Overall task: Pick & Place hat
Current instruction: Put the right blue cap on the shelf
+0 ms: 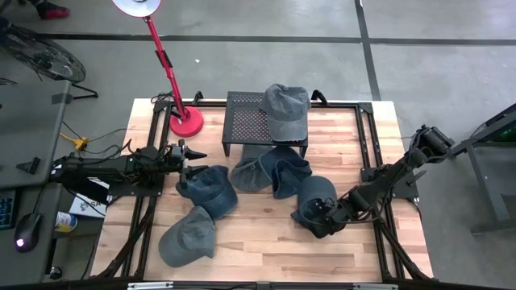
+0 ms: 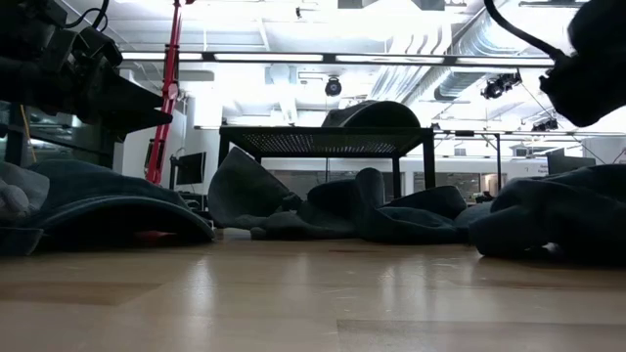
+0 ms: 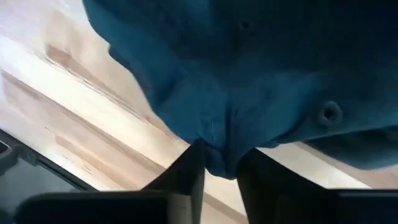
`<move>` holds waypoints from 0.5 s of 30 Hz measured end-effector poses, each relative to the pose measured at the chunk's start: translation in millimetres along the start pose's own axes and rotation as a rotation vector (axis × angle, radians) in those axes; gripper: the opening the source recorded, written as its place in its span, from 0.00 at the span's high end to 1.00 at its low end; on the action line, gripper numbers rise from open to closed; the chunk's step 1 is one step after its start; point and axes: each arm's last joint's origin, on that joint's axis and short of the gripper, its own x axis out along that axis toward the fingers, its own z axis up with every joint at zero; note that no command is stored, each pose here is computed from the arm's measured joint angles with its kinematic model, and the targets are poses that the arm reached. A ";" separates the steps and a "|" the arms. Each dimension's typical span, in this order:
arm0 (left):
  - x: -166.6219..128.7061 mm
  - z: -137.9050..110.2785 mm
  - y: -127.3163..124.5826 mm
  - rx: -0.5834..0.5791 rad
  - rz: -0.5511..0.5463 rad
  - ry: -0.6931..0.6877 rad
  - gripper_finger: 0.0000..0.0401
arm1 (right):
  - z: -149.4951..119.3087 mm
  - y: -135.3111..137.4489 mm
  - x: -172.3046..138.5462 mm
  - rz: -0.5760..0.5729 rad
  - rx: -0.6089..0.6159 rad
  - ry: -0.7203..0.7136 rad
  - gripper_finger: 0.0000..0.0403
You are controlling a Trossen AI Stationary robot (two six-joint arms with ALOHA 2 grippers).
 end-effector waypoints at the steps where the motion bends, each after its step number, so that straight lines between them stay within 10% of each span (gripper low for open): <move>1: 0.0 0.0 0.0 0.000 0.000 0.000 0.45 | -0.3 0.2 0.0 0.001 -0.009 0.008 0.89; 15: 0.0 0.0 0.0 0.000 0.000 0.000 0.45 | -14.1 37.7 -61.1 -0.079 -0.314 0.046 1.00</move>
